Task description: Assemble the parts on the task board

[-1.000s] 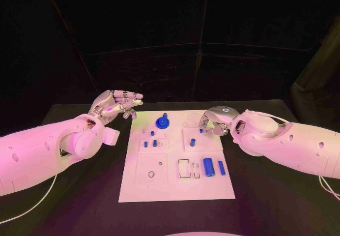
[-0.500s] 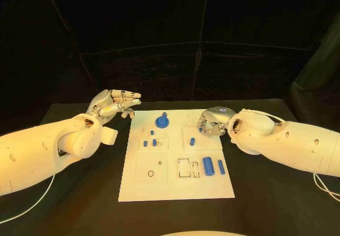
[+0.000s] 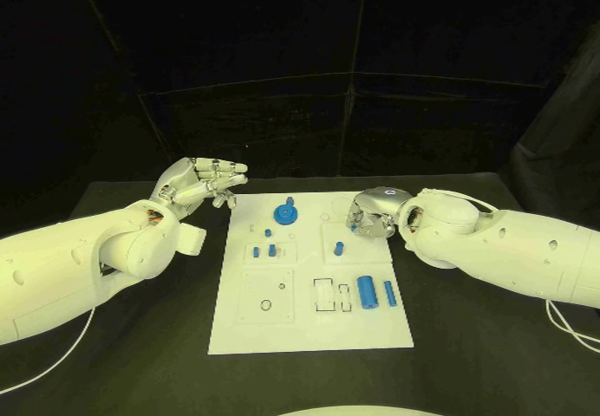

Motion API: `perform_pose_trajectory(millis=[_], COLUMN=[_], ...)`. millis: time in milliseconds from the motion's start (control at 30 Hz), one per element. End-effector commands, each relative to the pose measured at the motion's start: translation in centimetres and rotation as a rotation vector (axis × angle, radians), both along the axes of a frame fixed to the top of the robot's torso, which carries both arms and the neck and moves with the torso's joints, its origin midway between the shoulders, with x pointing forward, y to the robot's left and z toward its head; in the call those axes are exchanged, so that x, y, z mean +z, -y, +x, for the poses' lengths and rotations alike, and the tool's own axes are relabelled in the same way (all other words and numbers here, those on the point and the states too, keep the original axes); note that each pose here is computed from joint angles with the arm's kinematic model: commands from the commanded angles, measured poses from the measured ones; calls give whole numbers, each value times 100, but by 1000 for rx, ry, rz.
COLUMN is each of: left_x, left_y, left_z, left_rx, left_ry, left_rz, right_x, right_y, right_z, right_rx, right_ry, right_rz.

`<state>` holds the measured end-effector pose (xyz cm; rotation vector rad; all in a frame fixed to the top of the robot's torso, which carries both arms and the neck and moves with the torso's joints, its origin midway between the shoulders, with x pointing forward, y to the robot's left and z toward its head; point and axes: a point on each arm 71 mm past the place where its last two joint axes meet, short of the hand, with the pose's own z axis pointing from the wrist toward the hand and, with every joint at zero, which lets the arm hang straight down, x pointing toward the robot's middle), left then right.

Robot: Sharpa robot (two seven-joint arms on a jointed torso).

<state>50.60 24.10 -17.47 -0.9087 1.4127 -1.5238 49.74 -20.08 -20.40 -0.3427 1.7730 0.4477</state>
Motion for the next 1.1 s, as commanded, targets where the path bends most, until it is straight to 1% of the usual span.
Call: perform_pose_trajectory(millis=[33,267,500,800,1000,1100], left_x=[12,11,9,7,5,4], left_y=[6,-5,-18,-47,-51,-52], left_z=[-4,-4,-2,4,6,5], left_rx=[-8,-4,0,5,5,4], left_ry=[-1,-2,-4,-5,-7,-8], left_rz=[-9,-8,-5,-3,-2,-2], right_x=[-47,-2,46,147,192,226], right_y=[-1,-30,-40,-11,33,45], right_z=[-10,-7,-32,-142,-214,-275], right_rx=[-8,-10,-5,10,7,9], right_ry=[-10,55,98,141,142,137], right_rz=[-35,-25,4,89,121,145])
